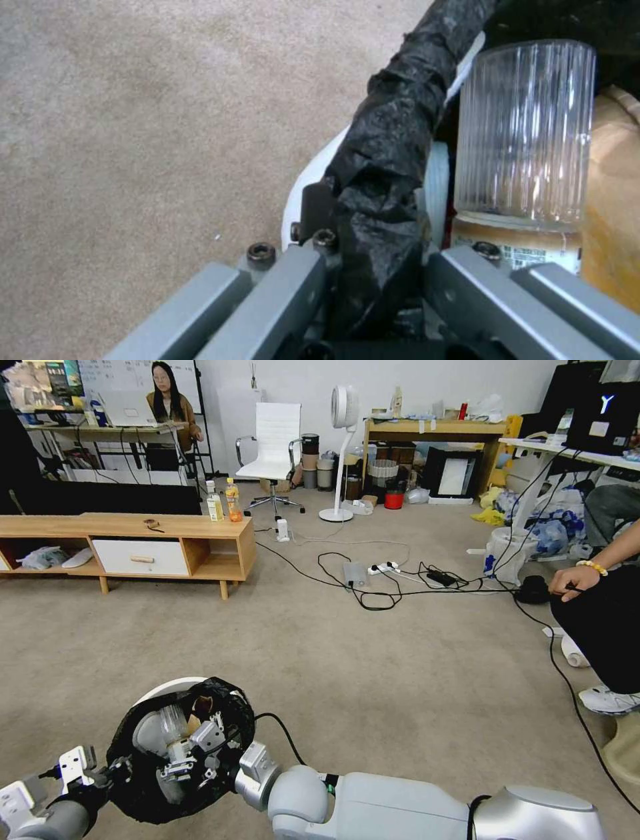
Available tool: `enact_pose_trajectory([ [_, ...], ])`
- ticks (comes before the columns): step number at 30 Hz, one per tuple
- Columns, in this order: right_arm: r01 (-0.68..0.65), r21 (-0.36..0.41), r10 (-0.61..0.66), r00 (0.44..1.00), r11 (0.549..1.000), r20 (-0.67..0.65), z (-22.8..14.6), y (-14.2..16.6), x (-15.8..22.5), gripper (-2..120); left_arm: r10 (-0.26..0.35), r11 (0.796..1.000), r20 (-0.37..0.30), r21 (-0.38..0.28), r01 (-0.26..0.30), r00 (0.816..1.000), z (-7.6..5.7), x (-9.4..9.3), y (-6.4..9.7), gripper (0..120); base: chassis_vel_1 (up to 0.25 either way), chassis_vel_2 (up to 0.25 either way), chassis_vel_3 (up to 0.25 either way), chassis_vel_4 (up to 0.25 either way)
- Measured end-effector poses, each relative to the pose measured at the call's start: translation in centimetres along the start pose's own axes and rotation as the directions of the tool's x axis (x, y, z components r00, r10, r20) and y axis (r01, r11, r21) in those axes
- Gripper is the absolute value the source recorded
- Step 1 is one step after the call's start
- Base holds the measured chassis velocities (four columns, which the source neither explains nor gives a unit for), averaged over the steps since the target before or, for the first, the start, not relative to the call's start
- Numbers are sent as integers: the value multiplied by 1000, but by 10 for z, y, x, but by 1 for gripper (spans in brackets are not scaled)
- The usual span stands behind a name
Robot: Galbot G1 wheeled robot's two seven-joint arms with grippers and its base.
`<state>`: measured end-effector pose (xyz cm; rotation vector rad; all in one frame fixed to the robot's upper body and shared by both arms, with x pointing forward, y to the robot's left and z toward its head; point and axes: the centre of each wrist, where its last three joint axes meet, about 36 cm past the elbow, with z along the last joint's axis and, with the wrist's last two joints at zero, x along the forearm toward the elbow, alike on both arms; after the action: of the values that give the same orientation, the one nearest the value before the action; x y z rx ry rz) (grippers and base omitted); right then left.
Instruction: Pick up the trash bin and place the garbage on the floor into it.
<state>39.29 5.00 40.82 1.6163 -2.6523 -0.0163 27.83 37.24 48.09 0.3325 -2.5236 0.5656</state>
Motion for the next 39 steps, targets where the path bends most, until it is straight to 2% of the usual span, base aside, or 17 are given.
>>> enact_pose_trajectory([
  [4, -6, -4, 6, 1000, 1000, 20, -9, -3, 1, 100, -1, 1000, -1, -1, 1, 1000, 0, -1, 1, 1, 0, 0, 0, 0],
  [9, -18, -8, 19, 997, 1000, 70, -32, -11, 2, 100, -4, 1000, -3, -2, 4, 1000, 0, -2, 2, 1, 0, 0, 0, 0],
  [12, -39, -24, 41, 992, 999, 121, -58, -19, 7, 100, -7, 1000, -6, -2, 7, 1000, 0, -3, 3, 1, 0, 0, 0, 0],
  [24, -84, -55, 94, 968, 995, 231, -103, -37, 27, 100, -13, 1000, -8, -3, 13, 1000, 0, -4, 5, 1, 0, 0, 0, 0],
  [26, -130, -77, 147, 944, 989, 296, -126, -54, 39, 100, -21, 1000, -8, -3, 21, 1000, 1, -3, 6, 1, 0, 0, 0, 0],
  [32, -239, -108, 262, 900, 965, 347, -146, -84, 64, 100, -39, 999, 2, -13, 39, 999, 2, 0, 8, 1, 0, 0, 0, 0],
  [34, -321, -149, 354, 860, 935, 368, -157, -102, 85, 100, -41, 999, 10, -13, 41, 999, 2, 4, 8, 1, 0, 0, 0, 0],
  [35, -321, -149, 354, 860, 935, 368, -157, -102, 85, 100, -41, 999, 10, -13, 41, 999, 2, 4, 8, 1, 0, 0, 0, 0],
  [37, -418, -183, 456, 797, 890, 395, -173, -121, 115, 100, -45, 999, 20, -11, 45, 999, 3, 9, 7, 1, 0, 0, 0, 0],
  [38, -418, -183, 456, 797, 890, 395, -173, -121, 115, 100, -45, 999, 20, -11, 45, 999, 3, 9, 7, 1, 0, 0, 0, 0],
  [39, -459, -193, 496, 765, 867, 410, -181, -129, 128, 100, -49, 999, 24, -9, 49, 999, 4, 11, 7, 1, 0, 0, 0, 0],
])
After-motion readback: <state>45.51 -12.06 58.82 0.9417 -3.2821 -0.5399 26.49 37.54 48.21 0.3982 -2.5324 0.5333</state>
